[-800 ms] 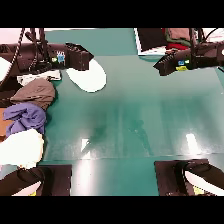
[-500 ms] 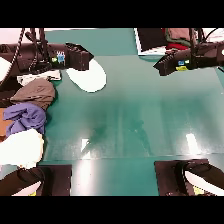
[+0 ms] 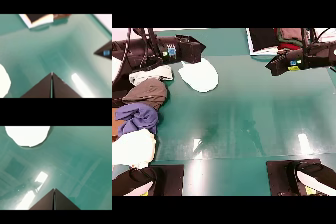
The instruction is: Fold the shirts.
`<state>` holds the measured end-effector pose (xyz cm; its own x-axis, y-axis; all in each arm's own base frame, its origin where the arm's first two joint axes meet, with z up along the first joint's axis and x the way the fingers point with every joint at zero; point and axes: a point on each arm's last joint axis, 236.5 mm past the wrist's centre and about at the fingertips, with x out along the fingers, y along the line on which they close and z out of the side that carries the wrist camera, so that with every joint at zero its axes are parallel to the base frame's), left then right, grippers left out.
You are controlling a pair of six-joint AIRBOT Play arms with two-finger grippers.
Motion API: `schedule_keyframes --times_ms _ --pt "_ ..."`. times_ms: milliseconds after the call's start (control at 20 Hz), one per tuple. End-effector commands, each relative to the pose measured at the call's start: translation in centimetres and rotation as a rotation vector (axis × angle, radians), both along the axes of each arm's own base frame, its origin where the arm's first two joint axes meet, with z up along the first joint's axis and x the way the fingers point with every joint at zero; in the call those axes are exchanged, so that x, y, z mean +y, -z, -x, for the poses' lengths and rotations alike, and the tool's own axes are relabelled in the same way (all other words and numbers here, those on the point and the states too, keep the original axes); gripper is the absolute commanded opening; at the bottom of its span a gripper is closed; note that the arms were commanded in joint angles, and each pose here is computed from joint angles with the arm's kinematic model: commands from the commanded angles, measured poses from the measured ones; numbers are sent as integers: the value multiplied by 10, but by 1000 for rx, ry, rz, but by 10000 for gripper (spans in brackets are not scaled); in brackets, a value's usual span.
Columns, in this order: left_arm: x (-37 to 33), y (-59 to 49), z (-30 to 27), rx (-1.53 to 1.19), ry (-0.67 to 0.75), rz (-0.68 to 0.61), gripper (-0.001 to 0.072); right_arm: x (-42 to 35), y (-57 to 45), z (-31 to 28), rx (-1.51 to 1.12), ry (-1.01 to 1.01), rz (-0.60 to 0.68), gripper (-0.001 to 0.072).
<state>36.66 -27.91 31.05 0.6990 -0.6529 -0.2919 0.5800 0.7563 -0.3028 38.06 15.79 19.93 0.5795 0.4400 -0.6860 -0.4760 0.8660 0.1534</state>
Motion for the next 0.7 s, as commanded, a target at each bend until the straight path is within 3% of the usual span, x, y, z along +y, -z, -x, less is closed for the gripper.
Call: schedule_keyframes --times_ms 0,50,100,350,650 --pt "14 -6 -20 -148 -46 -119 229 2 -1 1 1 -4 -8 14" --pt "25 1 -33 -172 -91 -182 555 2 -1 1 1 -4 -8 14" --pt "40 13 -53 -154 -157 -210 621 2 -1 1 2 -4 -8 14" --pt "109 158 -153 123 -327 -337 623 10 -4 3 10 -16 -44 14" --pt "97 307 -181 308 -211 -443 623 17 -7 6 18 -29 -81 14"
